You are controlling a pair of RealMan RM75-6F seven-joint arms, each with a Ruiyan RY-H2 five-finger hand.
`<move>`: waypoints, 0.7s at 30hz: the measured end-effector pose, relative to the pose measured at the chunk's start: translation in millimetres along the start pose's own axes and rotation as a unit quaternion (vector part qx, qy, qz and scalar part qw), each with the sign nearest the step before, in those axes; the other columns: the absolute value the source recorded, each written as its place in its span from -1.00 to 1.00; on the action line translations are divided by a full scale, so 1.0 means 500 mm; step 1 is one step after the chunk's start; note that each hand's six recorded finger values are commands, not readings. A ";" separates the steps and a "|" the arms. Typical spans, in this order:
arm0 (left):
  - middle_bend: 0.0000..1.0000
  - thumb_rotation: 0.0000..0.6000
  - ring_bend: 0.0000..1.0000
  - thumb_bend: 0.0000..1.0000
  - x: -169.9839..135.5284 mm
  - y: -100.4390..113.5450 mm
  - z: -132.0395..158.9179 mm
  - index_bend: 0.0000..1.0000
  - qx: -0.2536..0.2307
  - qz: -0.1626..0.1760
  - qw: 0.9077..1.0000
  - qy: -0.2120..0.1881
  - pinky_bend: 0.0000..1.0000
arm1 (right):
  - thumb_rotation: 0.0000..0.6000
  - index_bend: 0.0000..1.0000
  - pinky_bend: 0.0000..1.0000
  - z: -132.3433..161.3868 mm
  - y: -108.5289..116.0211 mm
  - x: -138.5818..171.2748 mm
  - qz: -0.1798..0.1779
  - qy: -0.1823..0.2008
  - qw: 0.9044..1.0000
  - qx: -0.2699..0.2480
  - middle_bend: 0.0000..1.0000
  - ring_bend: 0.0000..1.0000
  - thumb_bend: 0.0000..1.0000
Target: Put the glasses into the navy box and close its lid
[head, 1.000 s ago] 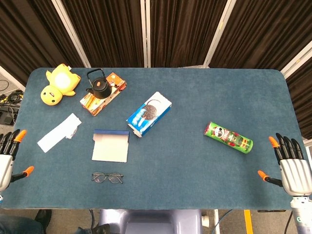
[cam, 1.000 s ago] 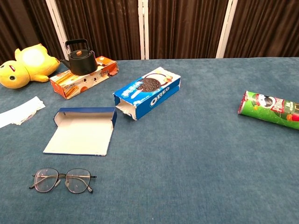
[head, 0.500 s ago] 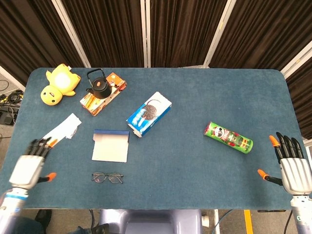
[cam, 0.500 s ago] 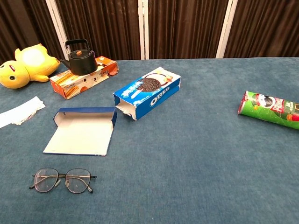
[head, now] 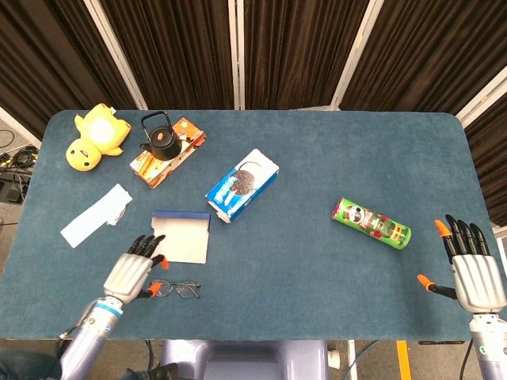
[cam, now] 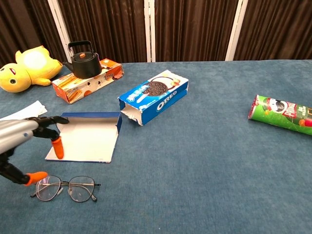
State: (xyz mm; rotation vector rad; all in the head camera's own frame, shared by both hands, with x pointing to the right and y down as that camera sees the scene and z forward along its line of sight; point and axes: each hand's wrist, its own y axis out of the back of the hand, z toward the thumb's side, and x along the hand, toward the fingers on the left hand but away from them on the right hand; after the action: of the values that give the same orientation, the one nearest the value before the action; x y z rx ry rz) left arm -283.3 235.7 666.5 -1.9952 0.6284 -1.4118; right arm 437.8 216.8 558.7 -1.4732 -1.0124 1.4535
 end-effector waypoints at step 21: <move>-1.00 1.00 -1.00 -0.23 0.027 -0.047 0.046 -0.02 0.002 -0.033 0.999 -0.002 -1.00 | 1.00 -1.00 -1.00 -0.007 -0.003 0.000 0.005 -0.003 1.000 -0.002 -1.00 -1.00 -1.00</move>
State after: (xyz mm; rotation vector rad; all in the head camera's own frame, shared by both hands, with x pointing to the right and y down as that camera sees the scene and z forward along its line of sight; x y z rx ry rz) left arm -256.3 247.6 686.4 -2.0321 0.5626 -1.4459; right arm 441.1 217.3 560.0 -1.4796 -1.0126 1.4652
